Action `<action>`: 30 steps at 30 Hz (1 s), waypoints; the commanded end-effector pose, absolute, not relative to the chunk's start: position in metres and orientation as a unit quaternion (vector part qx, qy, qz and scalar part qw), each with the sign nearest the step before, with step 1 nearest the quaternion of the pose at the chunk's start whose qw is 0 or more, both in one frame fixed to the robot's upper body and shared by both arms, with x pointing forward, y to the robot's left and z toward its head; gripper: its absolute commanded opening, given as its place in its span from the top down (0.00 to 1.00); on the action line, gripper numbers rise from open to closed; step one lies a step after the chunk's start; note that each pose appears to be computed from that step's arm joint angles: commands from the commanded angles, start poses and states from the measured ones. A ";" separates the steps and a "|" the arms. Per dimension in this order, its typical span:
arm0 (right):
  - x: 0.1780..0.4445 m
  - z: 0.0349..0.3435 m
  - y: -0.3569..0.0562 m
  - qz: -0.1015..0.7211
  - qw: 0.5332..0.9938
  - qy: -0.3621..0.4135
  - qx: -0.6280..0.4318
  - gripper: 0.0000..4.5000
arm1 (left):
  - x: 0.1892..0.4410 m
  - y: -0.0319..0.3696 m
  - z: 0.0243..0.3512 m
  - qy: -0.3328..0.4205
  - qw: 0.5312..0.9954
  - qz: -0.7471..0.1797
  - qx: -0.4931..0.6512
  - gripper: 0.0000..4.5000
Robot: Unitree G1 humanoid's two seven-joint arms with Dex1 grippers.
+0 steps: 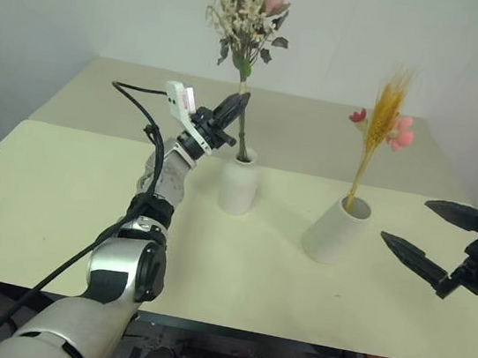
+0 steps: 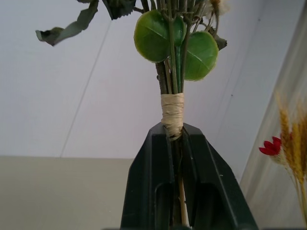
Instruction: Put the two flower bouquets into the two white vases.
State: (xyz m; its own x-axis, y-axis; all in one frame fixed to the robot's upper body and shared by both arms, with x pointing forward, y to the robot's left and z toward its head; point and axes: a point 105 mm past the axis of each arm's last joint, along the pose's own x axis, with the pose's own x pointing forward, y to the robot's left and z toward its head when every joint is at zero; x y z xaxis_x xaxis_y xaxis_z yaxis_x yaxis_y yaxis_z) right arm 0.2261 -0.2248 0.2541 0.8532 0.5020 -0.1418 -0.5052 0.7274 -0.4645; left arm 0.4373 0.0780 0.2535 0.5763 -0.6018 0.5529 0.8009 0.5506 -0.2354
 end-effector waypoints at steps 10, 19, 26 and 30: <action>0.225 0.263 -0.224 0.262 0.927 -0.018 -0.269 0.00 | 0.424 0.065 0.275 -0.242 0.824 -0.473 -0.195 0.99; 0.227 0.261 -0.224 0.266 0.925 -0.013 -0.270 0.00 | 0.408 0.059 0.264 -0.250 0.812 -0.513 -0.120 0.99; 0.228 0.259 -0.224 0.270 0.924 -0.010 -0.270 0.00 | 0.406 0.066 0.253 -0.239 0.818 -0.515 -0.098 0.78; 0.228 0.259 -0.225 0.269 0.924 -0.009 -0.271 0.00 | 0.404 0.069 0.254 -0.240 0.819 -0.514 -0.081 0.50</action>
